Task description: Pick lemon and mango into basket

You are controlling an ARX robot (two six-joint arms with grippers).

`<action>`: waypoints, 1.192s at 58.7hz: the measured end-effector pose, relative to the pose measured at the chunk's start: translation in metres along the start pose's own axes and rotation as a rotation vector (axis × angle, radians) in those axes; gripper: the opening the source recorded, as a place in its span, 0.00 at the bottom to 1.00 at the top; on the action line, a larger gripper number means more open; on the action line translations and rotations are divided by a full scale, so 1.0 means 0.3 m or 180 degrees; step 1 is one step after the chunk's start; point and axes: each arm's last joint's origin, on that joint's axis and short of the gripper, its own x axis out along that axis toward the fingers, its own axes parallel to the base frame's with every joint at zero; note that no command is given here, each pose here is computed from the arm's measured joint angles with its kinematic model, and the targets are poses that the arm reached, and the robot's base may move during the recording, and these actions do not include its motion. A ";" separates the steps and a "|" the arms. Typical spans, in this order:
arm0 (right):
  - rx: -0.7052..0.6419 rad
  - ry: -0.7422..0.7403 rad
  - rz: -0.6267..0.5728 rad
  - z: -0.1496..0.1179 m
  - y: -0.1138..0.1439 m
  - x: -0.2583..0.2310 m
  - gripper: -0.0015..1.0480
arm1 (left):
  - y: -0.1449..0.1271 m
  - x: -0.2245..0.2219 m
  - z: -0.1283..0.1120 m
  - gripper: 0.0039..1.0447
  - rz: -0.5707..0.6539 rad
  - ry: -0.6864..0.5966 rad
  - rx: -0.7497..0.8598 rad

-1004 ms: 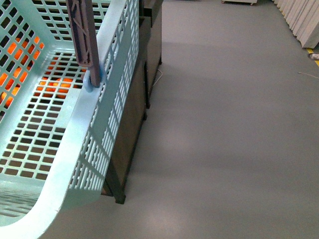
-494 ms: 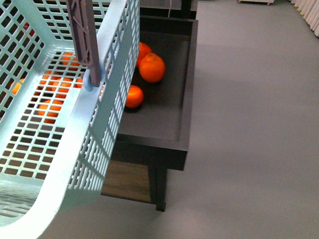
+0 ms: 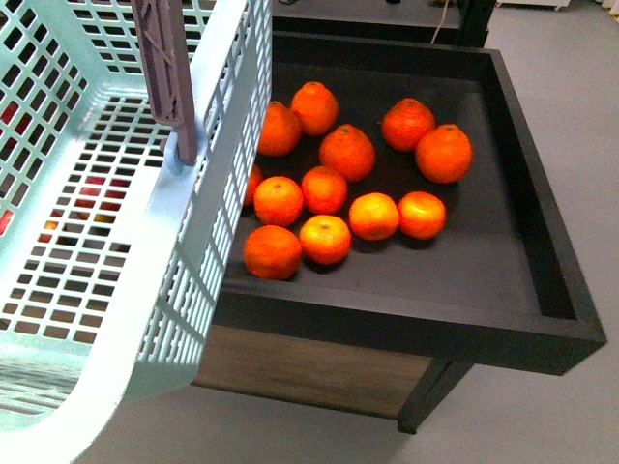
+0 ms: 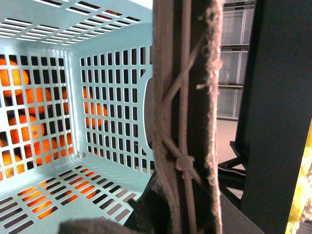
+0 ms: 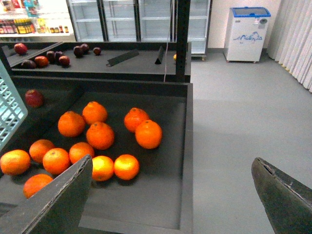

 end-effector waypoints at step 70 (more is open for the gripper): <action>0.0005 -0.0001 0.0001 0.000 0.000 0.000 0.92 | 0.002 0.001 0.000 0.05 0.0007 -0.0002 0.0006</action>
